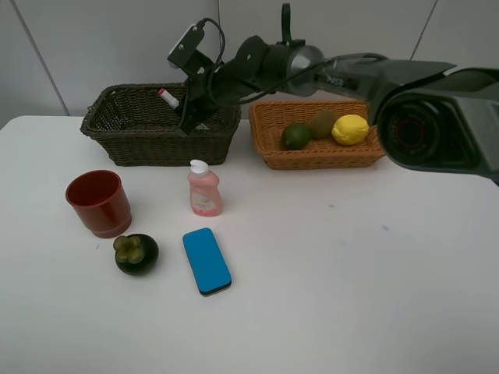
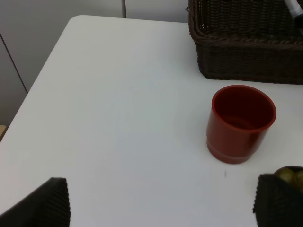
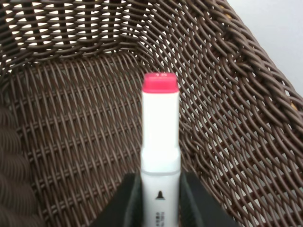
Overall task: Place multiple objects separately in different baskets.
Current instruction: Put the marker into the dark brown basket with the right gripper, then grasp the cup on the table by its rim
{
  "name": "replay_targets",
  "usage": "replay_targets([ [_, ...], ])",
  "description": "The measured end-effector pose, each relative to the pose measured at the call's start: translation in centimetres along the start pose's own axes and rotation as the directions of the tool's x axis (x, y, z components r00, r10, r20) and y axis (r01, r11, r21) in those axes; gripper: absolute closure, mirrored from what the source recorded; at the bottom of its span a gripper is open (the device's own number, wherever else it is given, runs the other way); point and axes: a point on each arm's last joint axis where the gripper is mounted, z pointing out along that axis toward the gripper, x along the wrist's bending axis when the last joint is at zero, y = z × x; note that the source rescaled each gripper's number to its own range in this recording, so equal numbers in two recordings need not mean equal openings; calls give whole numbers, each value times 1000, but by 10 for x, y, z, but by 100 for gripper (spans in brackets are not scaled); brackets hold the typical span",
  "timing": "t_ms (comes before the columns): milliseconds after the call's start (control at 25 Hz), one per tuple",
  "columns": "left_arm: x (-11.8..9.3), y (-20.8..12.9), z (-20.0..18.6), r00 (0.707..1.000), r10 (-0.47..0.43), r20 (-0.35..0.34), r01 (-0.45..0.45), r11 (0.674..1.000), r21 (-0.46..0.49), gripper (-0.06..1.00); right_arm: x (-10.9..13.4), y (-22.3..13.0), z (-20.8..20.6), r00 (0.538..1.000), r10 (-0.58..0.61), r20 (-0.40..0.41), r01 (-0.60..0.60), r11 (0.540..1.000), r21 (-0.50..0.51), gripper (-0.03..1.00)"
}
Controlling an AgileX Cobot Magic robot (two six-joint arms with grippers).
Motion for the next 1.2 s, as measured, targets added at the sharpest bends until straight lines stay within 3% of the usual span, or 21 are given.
replay_targets([
  [160,0,0,0,1000,0,0,0,1000,0,-5,1,0,0,1000,5,-6,-5,1000,3,97],
  [280,0,0,0,1000,0,0,0,1000,0,-5,2,-1,0,999,41,-23,-40,999,13,87],
  [480,0,0,0,1000,0,0,0,1000,0,-5,0,-3,-1,977,214,-19,-214,977,21,27],
  [560,0,0,0,1000,0,0,0,1000,0,-5,-2,-4,-1,965,263,-8,-263,965,20,16],
  [760,0,0,0,1000,0,0,0,1000,0,-5,-3,-5,-1,958,286,-5,-286,958,20,10],
  [1200,0,0,0,1000,0,0,0,1000,0,-5,-6,1,-8,960,280,-7,-280,960,15,10],
])
